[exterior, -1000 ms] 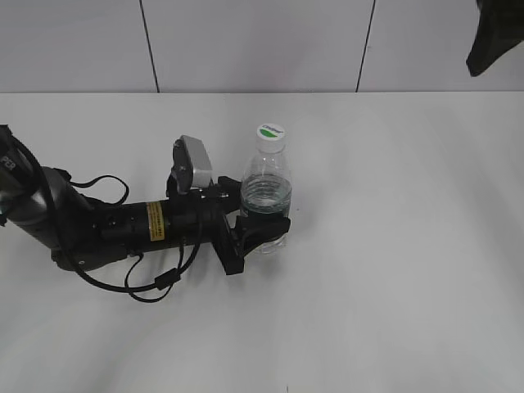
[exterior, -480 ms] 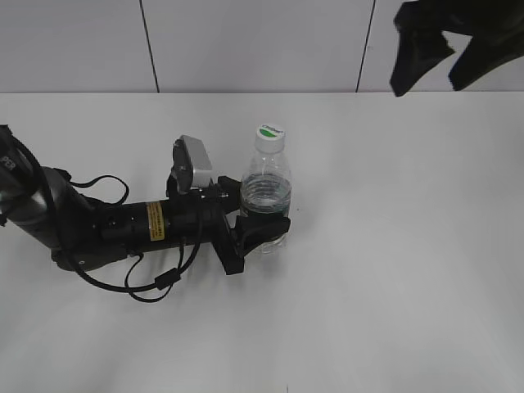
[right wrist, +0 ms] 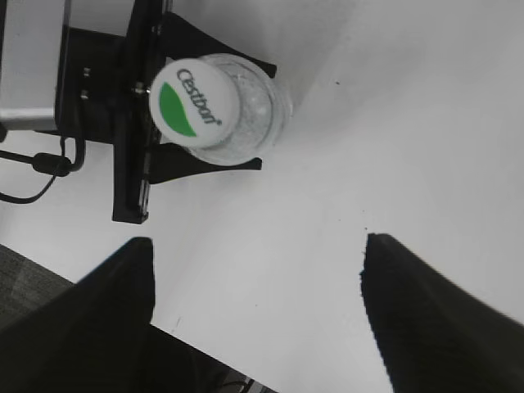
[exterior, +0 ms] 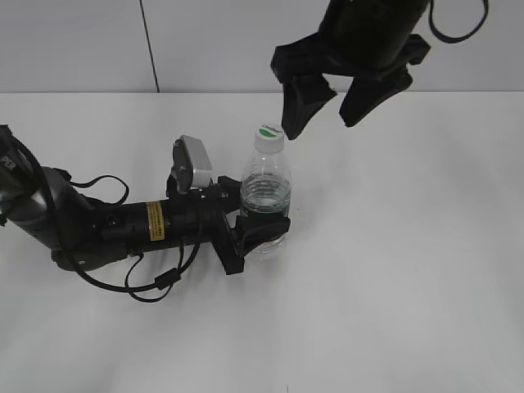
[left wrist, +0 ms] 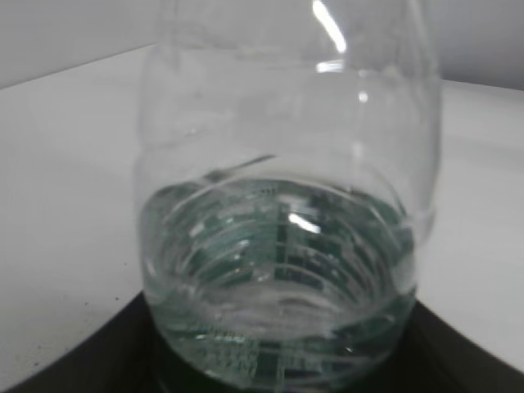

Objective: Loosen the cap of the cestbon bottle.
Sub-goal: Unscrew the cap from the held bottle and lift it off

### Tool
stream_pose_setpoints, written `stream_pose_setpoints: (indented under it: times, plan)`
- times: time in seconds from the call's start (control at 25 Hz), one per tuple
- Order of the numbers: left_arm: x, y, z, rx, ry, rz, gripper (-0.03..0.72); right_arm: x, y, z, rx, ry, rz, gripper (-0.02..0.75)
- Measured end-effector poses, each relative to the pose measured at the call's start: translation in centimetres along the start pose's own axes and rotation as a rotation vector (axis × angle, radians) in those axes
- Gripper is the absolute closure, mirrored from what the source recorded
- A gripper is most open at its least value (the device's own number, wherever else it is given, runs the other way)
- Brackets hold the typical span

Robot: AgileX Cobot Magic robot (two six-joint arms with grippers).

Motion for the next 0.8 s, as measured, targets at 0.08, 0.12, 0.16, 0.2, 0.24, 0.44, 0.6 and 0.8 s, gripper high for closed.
stream_pose_setpoints:
  times: [0.08,0.12,0.16,0.2,0.24,0.44,0.6,0.8]
  plan:
    - [0.0,0.0,0.0,0.000,0.000,0.000,0.273,-0.7,-0.7,0.4,-0.010,0.006,0.004,0.143]
    - [0.0,0.0,0.0,0.000,0.000,0.000,0.273,-1.1,-1.0,0.6,-0.015,0.007,0.002,0.143]
    - [0.0,0.0,0.0,0.000,0.000,0.000,0.273,-1.5,-1.2,0.6,-0.020,0.007,-0.003,0.143]
    - [0.0,0.0,0.0,0.000,0.000,0.000,0.273,-1.9,-1.4,0.6,-0.023,0.004,-0.005,0.143]
    - [0.0,0.0,0.0,0.000,0.000,0.000,0.273,-2.2,-1.7,0.6,-0.026,-0.002,-0.005,0.143]
    - [0.0,0.0,0.0,0.000,0.000,0.000,0.273,-3.4,-2.3,0.5,-0.028,-0.013,-0.021,0.144]
    - [0.0,0.0,0.0,0.000,0.000,0.000,0.273,-3.9,-3.3,0.3,-0.032,-0.016,-0.011,0.144]
    - [0.0,0.0,0.0,-0.001,0.000,0.000,0.273,-4.0,-4.4,0.2,-0.036,-0.020,0.012,0.144]
Point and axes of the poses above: a point on each arm's last joint axis where the gripper is mounted, y pointing back along that axis away from the gripper, z along the wrist's bending axis when the last joint is at zero, x = y × z, the point moved 1 cm from there along -y, pointing out along that axis toward the gripper, and after that the axes turned 6 degrees about y, right-handed, at the moved point
